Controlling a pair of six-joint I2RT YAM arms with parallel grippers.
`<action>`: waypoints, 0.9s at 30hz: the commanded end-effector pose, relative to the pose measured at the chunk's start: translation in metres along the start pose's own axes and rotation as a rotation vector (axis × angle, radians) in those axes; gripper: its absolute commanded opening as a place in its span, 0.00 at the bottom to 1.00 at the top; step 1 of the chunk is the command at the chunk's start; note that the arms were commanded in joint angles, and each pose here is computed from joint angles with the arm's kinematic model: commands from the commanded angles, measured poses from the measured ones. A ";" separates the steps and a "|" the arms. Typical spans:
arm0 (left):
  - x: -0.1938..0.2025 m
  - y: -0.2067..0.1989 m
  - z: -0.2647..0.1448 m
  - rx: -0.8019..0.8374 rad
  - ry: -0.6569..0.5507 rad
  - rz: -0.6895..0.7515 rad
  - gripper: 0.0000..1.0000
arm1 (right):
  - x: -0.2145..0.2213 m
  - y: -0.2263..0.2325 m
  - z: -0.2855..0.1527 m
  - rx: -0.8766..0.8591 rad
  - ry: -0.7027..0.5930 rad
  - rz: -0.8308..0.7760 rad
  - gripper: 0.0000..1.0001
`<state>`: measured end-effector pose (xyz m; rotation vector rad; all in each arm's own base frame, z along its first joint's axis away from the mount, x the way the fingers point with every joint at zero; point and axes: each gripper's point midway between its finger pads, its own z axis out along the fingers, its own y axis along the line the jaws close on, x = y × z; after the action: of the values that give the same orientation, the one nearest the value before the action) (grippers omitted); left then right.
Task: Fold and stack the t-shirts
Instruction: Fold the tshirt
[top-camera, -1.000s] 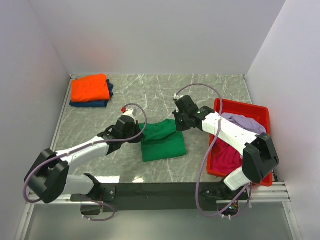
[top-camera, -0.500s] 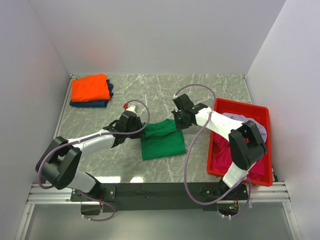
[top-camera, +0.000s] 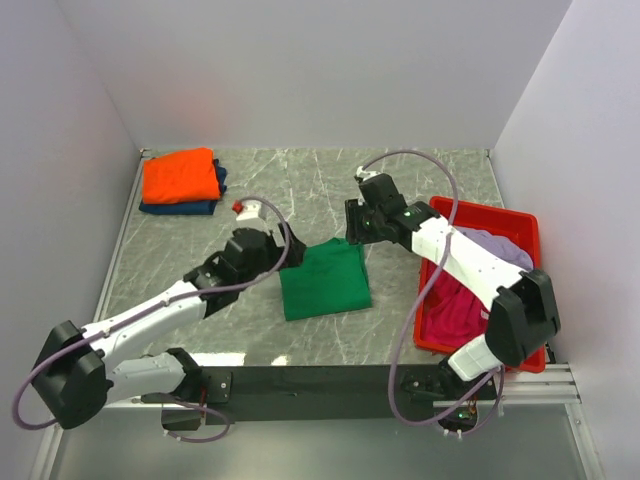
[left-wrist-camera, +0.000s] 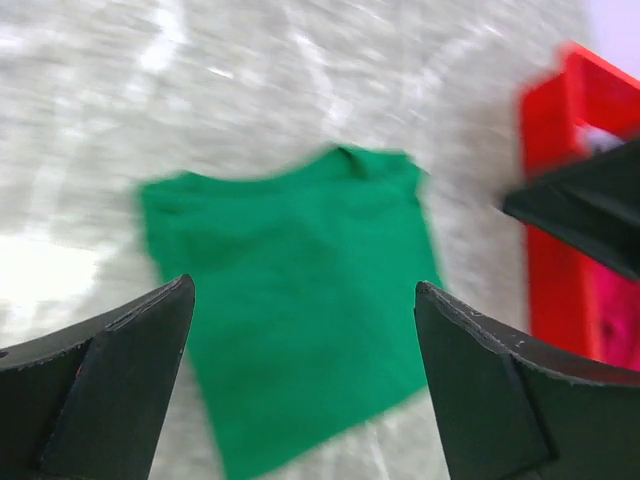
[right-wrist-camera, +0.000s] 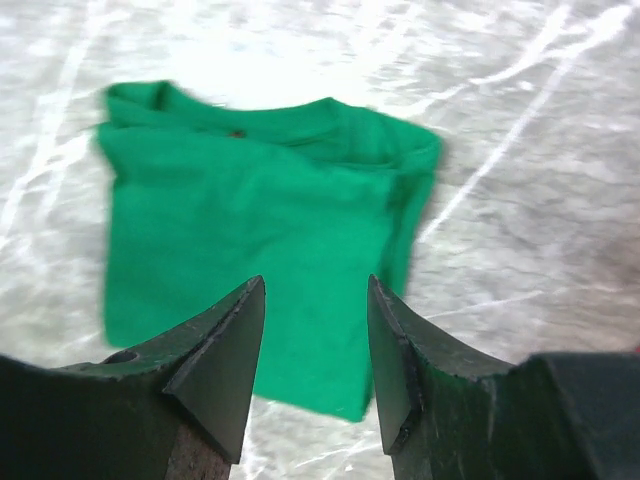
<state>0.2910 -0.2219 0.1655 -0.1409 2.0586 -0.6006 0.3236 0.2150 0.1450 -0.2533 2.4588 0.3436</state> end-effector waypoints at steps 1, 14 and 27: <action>0.027 -0.030 -0.007 0.099 0.014 -0.014 0.97 | 0.008 0.024 -0.007 -0.105 -0.010 -0.004 0.52; 0.123 -0.068 0.025 0.178 0.200 0.035 0.97 | 0.049 0.027 0.071 -0.091 0.197 0.002 0.50; 0.201 -0.017 0.017 0.082 0.344 0.063 0.97 | 0.043 -0.032 0.098 0.058 0.222 0.082 0.50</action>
<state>0.2163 -0.3236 0.0463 0.0767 2.2375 -0.7605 0.3281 0.2219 0.0312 -0.2253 2.7445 0.3425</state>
